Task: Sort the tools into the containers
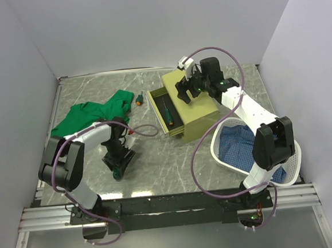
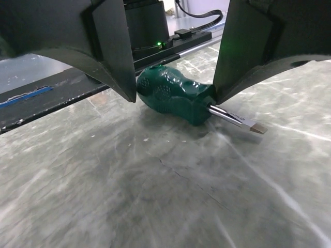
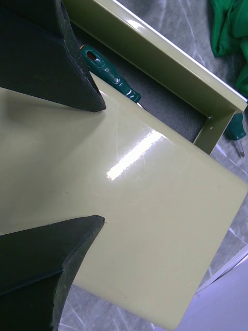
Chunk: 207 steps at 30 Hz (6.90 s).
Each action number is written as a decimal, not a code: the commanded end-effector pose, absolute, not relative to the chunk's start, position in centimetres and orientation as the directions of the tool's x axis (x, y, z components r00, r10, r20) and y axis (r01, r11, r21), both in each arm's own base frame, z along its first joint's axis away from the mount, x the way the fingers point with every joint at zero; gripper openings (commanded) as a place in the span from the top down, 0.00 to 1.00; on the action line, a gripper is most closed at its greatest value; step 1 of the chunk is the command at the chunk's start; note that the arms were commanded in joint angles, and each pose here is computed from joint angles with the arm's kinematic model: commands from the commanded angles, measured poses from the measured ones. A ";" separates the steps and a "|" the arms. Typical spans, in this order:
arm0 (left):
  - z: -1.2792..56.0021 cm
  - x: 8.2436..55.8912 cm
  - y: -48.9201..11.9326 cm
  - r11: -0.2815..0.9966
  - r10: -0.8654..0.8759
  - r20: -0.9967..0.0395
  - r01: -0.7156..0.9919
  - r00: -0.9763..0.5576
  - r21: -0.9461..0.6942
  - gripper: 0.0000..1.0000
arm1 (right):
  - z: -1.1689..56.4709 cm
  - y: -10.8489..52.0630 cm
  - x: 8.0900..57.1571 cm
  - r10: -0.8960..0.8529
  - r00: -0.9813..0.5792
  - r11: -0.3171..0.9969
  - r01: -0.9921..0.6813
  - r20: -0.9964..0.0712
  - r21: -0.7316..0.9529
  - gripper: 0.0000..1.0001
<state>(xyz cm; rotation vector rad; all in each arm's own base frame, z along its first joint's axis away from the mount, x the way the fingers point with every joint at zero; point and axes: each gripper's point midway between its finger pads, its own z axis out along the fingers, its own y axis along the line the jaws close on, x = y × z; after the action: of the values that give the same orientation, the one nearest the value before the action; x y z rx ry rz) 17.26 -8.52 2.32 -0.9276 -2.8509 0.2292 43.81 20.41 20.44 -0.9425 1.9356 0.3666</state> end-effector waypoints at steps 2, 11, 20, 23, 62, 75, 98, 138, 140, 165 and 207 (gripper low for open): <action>1.7 16.4 -8.0 0.799 0.594 0.088 0.574 -0.800 -0.177 0.45 | 10.4 16.3 38.5 -0.577 -0.573 0.699 -0.715 -0.581 0.012 0.11; 4.2 19.6 -6.6 0.852 0.504 0.021 0.492 -0.864 -0.180 0.99 | 10.6 16.3 38.5 -0.576 -0.572 0.700 -0.714 -0.584 0.009 0.11; 17.7 32.1 -12.0 0.764 0.364 -0.423 0.526 -0.830 -0.374 0.99 | 10.5 16.5 38.6 -0.571 -0.575 0.700 -0.713 -0.586 0.016 0.11; 21.4 34.5 -17.2 0.624 0.190 -0.537 0.524 -0.822 -0.580 0.99 | 10.3 16.6 38.7 -0.579 -0.572 0.696 -0.718 -0.581 0.012 0.11; 25.0 45.6 -27.7 0.531 -0.062 -0.597 0.480 -0.800 -0.698 0.32 | 10.4 17.7 39.2 -0.621 -0.534 0.673 -0.739 -0.573 -0.041 0.11; 12.4 57.2 -16.7 0.898 0.238 -0.698 0.427 -0.676 -0.107 0.36 | 10.3 17.7 38.9 -0.623 -0.534 0.670 -0.742 -0.571 -0.036 0.11; 8.5 56.2 -19.6 0.897 0.243 -0.667 0.425 -0.705 -0.121 0.42 | 9.6 17.5 38.4 -0.634 -0.537 0.662 -0.749 -0.557 -0.032 0.11; 23.5 40.9 -25.2 0.580 -0.109 -0.569 0.413 -0.815 -0.702 0.99 | 10.3 16.9 38.7 -0.657 -0.508 0.655 -0.750 -0.558 -0.089 0.10; 21.7 40.1 -25.5 0.604 -0.107 -0.526 0.365 -0.844 -0.709 0.99 | 10.4 16.8 38.6 -0.660 -0.505 0.653 -0.751 -0.556 -0.094 0.10; 21.5 39.1 -32.1 0.453 0.057 -0.561 0.522 -0.826 -0.722 0.32 | 10.2 16.1 37.4 -0.674 -0.497 0.644 -0.757 -0.547 -0.106 0.10; 13.2 38.8 -35.7 0.326 0.136 -0.370 0.394 -0.919 -0.859 0.99 | 9.0 16.7 37.5 -0.666 -0.524 0.646 -0.762 -0.530 -0.058 0.11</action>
<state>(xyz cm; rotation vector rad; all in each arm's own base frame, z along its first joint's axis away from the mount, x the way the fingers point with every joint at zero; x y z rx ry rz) 38.83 -34.23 12.11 -0.5680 -2.9116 1.7081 43.27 21.25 20.38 -0.9698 1.9108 0.3221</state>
